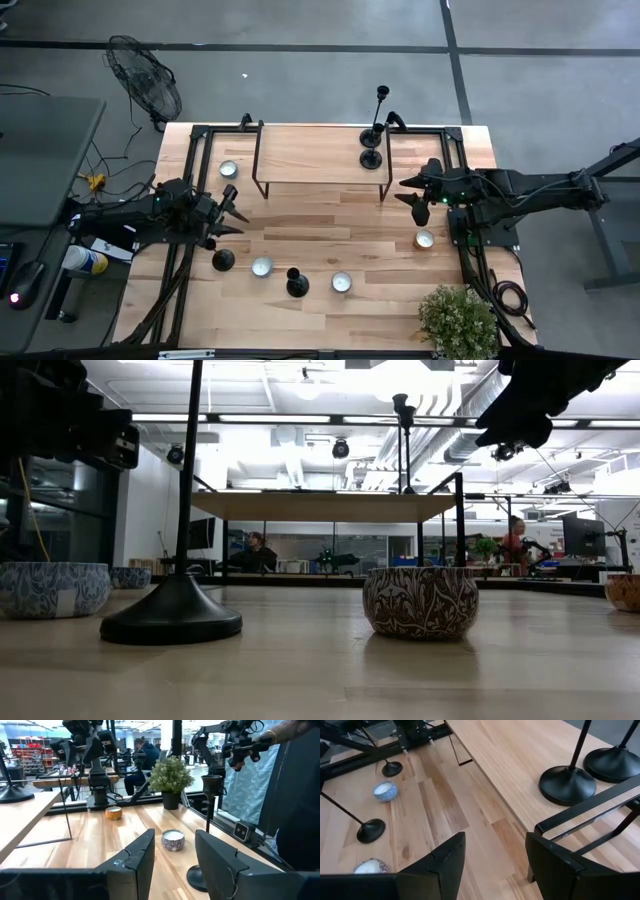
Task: Pick & Place candle stick holders
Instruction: Put the black candle holder on the shelf
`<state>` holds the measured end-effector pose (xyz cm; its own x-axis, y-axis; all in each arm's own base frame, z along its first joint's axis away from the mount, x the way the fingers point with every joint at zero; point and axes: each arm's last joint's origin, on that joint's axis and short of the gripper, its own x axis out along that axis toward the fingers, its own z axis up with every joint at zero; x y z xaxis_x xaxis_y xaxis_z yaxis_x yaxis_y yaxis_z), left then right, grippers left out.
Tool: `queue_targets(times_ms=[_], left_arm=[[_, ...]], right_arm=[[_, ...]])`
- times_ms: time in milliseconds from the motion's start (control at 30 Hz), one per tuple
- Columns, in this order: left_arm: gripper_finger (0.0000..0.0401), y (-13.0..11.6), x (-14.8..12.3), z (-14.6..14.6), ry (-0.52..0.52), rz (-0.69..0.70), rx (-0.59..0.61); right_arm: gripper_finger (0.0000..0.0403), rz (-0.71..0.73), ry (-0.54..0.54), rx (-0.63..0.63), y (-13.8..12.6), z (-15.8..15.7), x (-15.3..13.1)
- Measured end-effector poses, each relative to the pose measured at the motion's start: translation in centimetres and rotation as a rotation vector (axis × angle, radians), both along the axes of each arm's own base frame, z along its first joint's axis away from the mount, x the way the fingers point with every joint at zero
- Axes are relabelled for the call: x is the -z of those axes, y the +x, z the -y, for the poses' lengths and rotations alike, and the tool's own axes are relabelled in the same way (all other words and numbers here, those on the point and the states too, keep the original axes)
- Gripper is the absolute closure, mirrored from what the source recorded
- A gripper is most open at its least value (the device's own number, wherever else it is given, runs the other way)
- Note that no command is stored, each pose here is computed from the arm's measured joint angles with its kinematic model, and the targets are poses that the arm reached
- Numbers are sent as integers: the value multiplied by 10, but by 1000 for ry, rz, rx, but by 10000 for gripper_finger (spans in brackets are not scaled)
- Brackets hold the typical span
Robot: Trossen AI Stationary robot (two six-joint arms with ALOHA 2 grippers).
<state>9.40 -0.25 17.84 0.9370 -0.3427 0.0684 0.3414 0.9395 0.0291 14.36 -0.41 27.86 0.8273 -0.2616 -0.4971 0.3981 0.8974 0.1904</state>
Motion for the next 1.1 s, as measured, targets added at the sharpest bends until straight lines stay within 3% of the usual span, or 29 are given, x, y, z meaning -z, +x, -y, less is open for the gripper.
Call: queue_targets(times_ms=[300,633,967,1100], left_arm=[[264,0,0,0,-202,-80,27],[264,-1,-3,1,-268,-100,41],[264,-11,-38,2,-255,-4,51],[264,-18,-49,2,-296,-93,40]], right_arm=[[203,1,3,2,0,0,0],[203,0,0,0,0,0,0],[203,-1,0,0,0,0,0],[203,-1,0,0,0,0,0]])
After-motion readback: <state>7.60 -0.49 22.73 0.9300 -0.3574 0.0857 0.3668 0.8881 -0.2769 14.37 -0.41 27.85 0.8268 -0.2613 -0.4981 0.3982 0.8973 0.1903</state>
